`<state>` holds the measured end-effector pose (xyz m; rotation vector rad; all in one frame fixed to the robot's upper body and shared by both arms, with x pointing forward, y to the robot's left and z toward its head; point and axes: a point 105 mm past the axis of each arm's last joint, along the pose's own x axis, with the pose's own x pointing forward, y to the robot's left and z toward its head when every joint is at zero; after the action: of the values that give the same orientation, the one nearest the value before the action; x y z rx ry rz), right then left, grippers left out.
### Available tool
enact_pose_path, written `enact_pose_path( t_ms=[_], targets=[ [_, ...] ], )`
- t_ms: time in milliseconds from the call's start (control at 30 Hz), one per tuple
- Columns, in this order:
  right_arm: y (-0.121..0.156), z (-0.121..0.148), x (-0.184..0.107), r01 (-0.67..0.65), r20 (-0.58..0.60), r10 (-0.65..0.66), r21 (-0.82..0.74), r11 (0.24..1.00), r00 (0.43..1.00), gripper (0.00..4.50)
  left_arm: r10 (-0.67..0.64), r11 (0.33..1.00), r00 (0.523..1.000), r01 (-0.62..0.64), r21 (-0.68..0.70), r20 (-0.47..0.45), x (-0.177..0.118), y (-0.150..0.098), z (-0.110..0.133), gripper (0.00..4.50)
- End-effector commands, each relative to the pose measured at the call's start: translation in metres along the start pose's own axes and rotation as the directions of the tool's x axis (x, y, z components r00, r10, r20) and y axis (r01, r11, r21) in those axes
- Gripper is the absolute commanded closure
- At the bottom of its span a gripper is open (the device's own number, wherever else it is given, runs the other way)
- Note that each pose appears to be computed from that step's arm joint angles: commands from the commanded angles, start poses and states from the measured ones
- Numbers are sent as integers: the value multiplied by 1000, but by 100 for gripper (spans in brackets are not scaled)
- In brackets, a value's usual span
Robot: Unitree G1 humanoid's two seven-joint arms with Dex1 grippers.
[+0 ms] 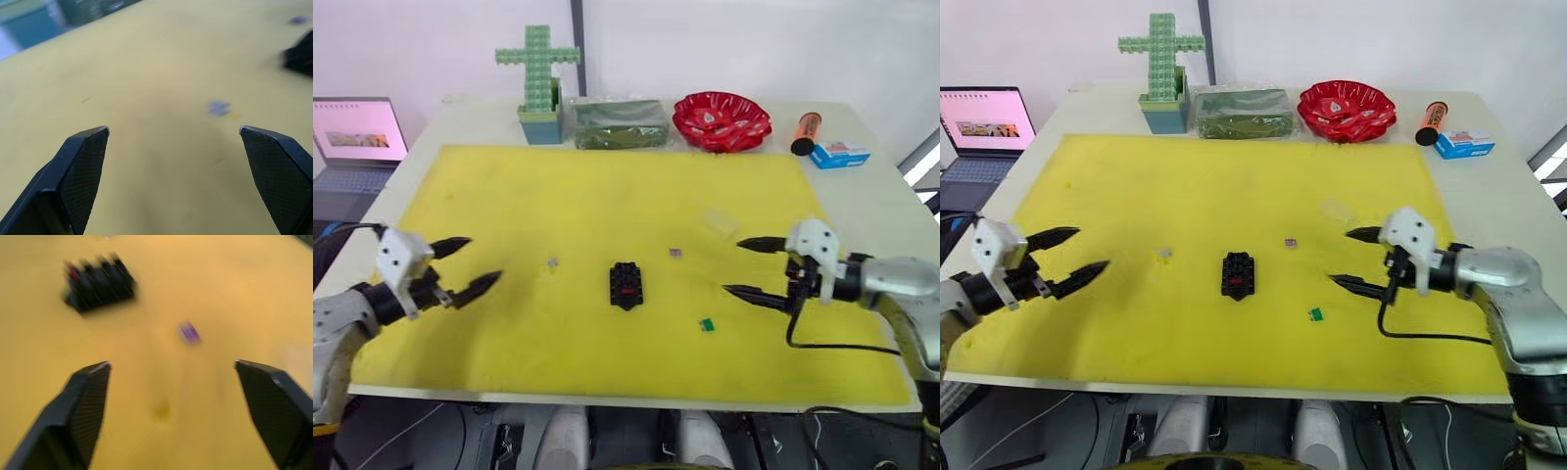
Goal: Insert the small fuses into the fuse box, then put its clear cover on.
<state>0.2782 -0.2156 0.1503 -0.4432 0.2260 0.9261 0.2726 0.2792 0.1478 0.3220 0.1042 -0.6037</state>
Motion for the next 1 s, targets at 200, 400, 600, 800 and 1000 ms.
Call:
enact_pose_path(
  t_ms=[200,400,600,800,1000],
  targets=[
    [-18,-8,-28,155,16,-155,-21,988,988,2,134,990,991,-134,47,-5,-9,32,-8,0],
    [12,31,2,22,126,-15,-57,998,992,2,177,946,982,-188,-263,-64,-6,47,-10,0],
    [48,81,31,-137,247,164,-123,983,955,2,32,709,998,8,-705,44,-7,23,21,0],
    [77,110,64,-272,306,324,-200,941,895,2,92,480,986,81,-873,142,-1,5,22,0],
    [86,111,79,-293,315,353,-223,930,881,2,123,272,974,150,-951,189,3,-20,19,0]
  ],
)
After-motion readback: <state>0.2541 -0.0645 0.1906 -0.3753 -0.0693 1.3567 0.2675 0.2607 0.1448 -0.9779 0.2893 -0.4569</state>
